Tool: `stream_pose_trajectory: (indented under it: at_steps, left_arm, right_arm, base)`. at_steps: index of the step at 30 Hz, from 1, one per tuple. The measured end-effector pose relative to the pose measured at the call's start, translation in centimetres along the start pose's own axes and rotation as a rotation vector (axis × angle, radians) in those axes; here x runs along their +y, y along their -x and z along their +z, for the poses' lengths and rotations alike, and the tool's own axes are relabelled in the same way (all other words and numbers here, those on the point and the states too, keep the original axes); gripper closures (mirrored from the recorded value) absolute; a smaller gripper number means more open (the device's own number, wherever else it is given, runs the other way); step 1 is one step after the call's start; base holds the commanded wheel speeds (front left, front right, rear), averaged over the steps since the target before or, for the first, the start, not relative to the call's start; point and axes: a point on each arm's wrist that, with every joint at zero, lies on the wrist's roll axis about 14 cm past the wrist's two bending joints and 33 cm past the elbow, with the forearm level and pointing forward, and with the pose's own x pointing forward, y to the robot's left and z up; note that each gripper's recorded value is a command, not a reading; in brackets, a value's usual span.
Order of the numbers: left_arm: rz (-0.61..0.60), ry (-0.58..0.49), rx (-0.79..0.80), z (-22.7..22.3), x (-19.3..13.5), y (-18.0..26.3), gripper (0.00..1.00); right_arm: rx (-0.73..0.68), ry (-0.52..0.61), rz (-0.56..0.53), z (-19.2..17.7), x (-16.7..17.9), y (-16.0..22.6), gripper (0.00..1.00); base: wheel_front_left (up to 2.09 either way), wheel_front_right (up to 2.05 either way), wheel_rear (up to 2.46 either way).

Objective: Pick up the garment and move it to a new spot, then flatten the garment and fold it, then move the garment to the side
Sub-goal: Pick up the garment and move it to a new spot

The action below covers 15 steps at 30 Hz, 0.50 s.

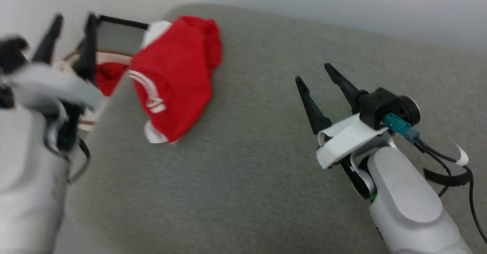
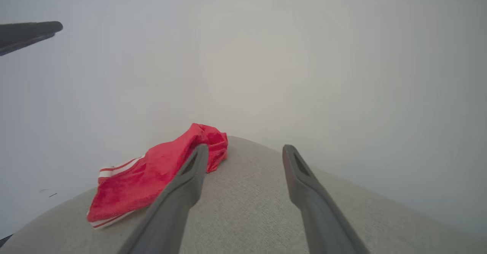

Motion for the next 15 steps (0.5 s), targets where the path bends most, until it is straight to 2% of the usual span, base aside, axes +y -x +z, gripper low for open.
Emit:
stream_pose_trajectory:
  at_steps: [2, 4, 6, 10, 13, 15]
  left_arm:
    - [-0.004, 0.027, 0.064, -1.2, -0.4, -2.6, 0.0]
    - [-0.028, -0.013, 0.157, -3.3, -1.2, -4.7, 0.0]
    - [-0.039, -0.003, 0.3, -6.6, -2.1, -6.0, 0.0]
    - [-0.062, 0.011, 0.592, -13.1, -3.9, -6.9, 0.0]
    - [-0.076, -0.018, 0.771, -16.9, -4.7, -6.7, 0.0]
    - [-0.092, 0.005, 0.876, -19.1, -5.9, -6.3, 0.0]
  right_arm:
    - [0.012, -0.001, -0.021, -0.8, -1.3, 0.1, 0.0]
    - [0.024, -0.005, -0.037, -1.6, -2.3, 0.3, 0.0]
    - [0.034, -0.011, -0.051, -2.3, -3.2, 0.5, 0.0]
    - [0.064, -0.015, -0.102, -3.9, -5.7, 1.5, 0.0]
    - [0.074, -0.018, -0.152, -4.5, -7.7, 2.5, 0.0]
    - [0.084, -0.019, -0.18, -5.0, -8.8, 3.2, 0.0]
  base:
    - [0.0, 0.0, 0.0]
    - [0.0, 0.0, 0.0]
    - [0.0, 0.0, 0.0]
    - [0.0, 0.0, 0.0]
    - [0.0, 0.0, 0.0]
    - [0.0, 0.0, 0.0]
